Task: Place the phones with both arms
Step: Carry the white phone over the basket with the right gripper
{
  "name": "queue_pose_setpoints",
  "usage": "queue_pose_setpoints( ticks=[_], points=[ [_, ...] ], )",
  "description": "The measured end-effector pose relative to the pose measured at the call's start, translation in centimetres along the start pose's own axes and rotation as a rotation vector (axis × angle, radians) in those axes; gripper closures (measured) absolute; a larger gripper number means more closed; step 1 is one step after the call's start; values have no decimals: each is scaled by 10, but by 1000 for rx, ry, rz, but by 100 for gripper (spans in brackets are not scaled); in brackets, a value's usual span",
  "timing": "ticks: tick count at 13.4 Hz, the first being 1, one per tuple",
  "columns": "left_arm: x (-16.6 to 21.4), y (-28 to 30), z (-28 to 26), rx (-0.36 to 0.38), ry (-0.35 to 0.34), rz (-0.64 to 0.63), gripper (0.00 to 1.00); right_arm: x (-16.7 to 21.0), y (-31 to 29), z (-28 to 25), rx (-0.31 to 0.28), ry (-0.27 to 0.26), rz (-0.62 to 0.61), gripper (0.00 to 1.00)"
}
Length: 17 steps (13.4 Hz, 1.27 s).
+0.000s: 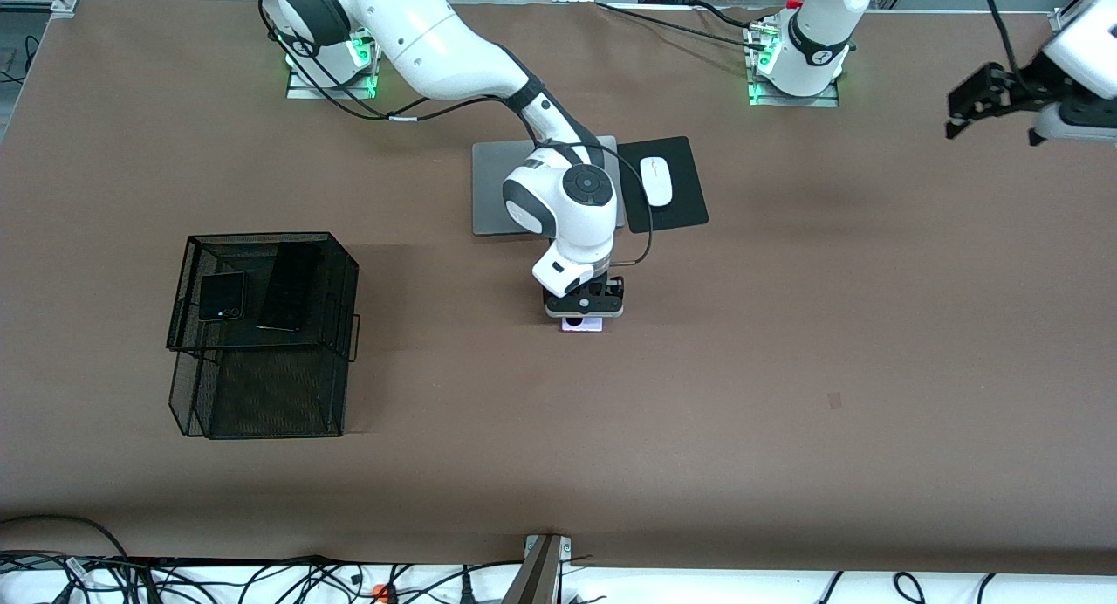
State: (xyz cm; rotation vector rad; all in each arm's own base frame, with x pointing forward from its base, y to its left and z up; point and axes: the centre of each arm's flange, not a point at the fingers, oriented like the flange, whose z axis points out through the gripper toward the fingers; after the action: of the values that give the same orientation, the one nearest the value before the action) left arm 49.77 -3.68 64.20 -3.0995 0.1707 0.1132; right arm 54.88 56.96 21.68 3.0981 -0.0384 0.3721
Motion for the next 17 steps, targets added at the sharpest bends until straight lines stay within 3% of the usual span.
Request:
queue_pose_setpoints(
  ticks=[4,7,13,17],
  points=[
    [28,37,18,-4,33,70,0,55,29,-127,-20,-45,70,16],
    [70,47,56,-64,66,87,0,99,94,-195,-29,-117,33,16],
    [87,38,58,-76,104,72,0,187,305,-194,8,-254,-151,16],
    [87,45,55,-76,109,85,0,221,461,-174,36,-279,-222,16]
  ],
)
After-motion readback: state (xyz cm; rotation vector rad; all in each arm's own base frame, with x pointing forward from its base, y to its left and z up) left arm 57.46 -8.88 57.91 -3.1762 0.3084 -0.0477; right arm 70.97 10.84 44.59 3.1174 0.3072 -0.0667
